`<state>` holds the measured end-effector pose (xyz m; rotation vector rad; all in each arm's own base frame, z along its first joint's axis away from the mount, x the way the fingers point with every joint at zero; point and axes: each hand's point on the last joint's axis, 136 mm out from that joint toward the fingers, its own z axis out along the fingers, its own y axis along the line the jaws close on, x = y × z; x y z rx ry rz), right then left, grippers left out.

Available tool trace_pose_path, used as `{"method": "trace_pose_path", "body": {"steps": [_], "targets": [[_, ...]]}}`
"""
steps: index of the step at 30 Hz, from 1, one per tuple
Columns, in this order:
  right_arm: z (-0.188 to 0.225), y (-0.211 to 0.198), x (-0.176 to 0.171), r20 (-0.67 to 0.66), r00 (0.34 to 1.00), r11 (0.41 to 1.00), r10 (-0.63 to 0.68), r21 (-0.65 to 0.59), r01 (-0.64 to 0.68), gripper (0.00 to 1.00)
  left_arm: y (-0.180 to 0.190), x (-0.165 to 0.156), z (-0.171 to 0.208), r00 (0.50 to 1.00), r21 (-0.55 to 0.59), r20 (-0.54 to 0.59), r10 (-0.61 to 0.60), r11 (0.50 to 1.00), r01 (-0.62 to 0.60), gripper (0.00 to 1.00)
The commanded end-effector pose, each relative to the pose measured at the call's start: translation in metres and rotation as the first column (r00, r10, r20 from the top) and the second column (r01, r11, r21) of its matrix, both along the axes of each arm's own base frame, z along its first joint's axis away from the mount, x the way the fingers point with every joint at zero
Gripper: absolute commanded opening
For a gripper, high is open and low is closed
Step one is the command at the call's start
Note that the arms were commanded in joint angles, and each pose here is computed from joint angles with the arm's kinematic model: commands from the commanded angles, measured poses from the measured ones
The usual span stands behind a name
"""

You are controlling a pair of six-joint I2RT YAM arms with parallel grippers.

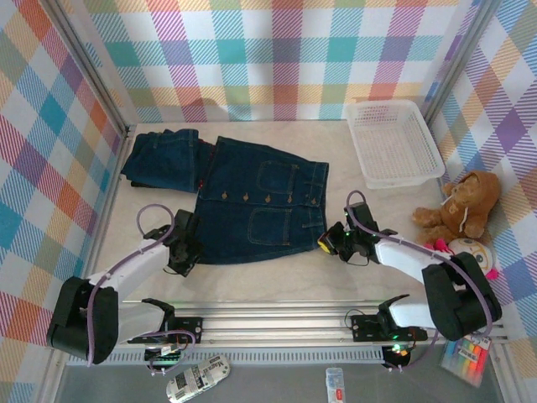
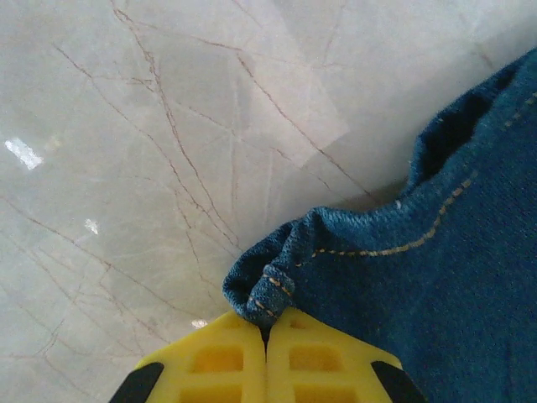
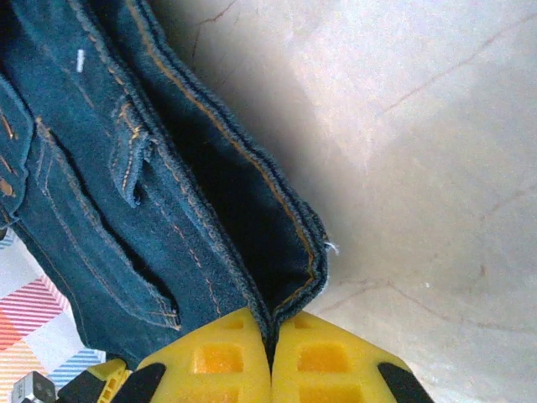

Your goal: Fold and stack the skirts

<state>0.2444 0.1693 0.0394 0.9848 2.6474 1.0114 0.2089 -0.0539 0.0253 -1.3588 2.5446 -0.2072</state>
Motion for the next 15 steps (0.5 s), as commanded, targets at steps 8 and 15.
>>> {"method": "trace_pose_path", "body": {"steps": [8, 15], "targets": [[0.046, -0.029, -0.021, 0.079, 0.996, 0.995, -0.045, -0.083, 0.052, 0.00, 0.014, 0.016, 0.103, 0.979, 0.104, 0.185, -0.092, 0.992, 0.073, 0.00], [0.111, -0.043, 0.041, 0.333, 0.926, 0.977, -0.174, -0.060, 0.206, 0.00, -0.003, 0.108, 0.203, 0.885, 0.240, 0.394, -0.248, 0.957, 0.162, 0.00]]}}
